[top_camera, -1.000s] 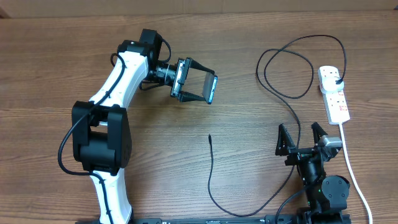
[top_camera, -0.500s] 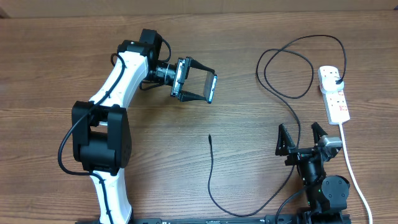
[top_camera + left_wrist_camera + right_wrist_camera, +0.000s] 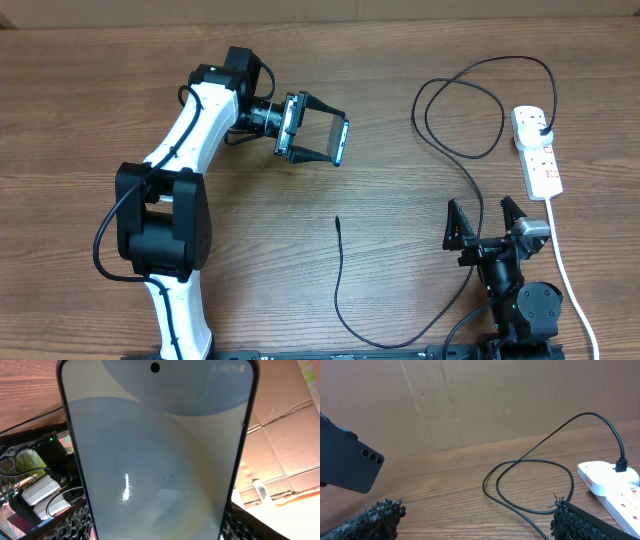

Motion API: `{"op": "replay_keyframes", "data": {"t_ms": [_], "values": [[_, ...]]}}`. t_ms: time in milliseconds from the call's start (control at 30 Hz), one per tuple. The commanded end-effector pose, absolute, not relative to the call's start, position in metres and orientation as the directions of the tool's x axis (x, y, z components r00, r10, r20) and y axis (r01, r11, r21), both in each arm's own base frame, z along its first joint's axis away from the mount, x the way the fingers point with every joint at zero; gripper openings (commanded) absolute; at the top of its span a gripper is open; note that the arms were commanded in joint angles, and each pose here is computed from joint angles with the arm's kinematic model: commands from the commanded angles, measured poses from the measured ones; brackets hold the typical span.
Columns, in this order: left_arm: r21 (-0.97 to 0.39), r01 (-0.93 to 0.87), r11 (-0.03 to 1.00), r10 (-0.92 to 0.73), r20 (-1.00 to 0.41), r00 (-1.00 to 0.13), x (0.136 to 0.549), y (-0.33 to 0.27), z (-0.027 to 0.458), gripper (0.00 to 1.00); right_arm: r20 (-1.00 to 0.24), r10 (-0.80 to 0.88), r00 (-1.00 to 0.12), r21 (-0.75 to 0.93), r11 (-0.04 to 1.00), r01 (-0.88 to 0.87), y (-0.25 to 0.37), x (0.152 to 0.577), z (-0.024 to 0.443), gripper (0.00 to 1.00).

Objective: Plug charger to phone and switch on socket
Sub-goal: 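Hold the phone raised in the left gripper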

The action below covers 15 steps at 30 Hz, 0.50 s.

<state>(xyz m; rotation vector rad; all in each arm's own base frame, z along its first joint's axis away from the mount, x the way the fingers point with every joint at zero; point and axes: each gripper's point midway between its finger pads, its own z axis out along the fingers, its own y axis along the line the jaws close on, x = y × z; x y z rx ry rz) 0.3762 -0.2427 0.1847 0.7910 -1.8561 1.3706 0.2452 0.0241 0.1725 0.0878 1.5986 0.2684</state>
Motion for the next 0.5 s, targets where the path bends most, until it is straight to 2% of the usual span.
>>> {"op": "replay_keyframes", "data": {"t_ms": [0, 467], "values": [[-0.590, -0.777, 0.221, -0.020, 0.794, -0.608, 0.3808, -0.2423, 0.2044, 0.04, -0.975, 0.217, -0.046, 0.221, 0.970, -0.106, 0.0240, 0.2453, 0.1701, 1.00], [-0.582, -0.779, 0.233, -0.043, 0.794, -0.606, 0.3813, -0.2417, 0.2001, 0.04, -0.975, 0.217, -0.046, 0.221, 0.969, -0.106, 0.0240, 0.2453, 0.1701, 1.00]]}}
